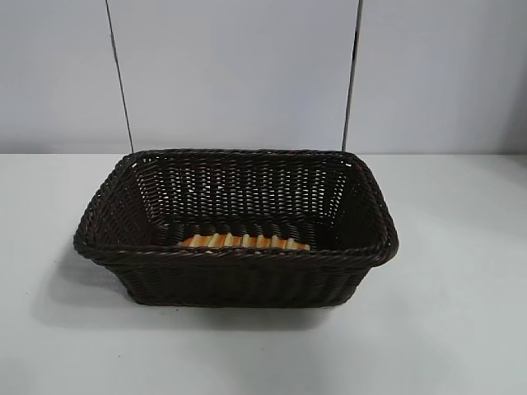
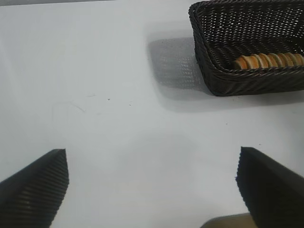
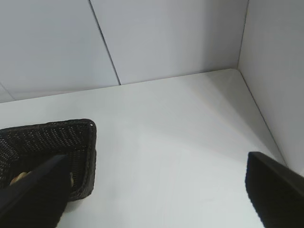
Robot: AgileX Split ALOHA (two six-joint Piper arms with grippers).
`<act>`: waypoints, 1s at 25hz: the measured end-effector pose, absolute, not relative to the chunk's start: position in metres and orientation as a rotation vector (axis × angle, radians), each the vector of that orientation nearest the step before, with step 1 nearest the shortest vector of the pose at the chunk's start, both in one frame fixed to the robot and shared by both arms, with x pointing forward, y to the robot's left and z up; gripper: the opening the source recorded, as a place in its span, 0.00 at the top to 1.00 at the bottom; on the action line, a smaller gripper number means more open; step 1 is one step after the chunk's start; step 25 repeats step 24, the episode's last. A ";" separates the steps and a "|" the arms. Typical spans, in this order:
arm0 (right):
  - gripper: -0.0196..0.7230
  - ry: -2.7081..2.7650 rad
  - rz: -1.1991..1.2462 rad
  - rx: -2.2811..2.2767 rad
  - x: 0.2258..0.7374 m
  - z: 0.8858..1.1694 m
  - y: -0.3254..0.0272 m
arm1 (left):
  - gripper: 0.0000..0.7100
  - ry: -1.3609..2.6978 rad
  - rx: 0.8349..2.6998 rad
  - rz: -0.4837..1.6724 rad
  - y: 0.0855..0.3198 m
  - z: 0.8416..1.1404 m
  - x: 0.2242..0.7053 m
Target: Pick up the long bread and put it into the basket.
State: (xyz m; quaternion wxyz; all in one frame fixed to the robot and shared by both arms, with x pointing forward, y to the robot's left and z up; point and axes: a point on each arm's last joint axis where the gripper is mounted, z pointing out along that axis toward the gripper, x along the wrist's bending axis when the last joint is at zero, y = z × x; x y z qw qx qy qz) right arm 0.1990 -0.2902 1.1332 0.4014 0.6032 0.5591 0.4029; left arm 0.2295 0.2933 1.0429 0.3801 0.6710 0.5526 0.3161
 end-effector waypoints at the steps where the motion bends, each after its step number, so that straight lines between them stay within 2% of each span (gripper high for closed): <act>1: 0.04 1.414 1.002 1.531 0.199 1.120 -0.291 | 0.02 1.411 1.713 0.807 0.293 1.043 0.229; 5: 0.04 1.466 0.931 1.598 0.210 1.074 -0.294 | 0.02 1.411 1.713 0.807 0.293 1.043 0.229; 9: 0.04 1.530 0.878 1.670 0.223 1.048 -0.295 | 0.02 1.411 1.713 0.807 0.293 1.043 0.229; 25: 0.04 1.502 0.903 1.643 0.234 1.041 -0.296 | 0.02 1.411 1.713 0.807 0.293 1.043 0.229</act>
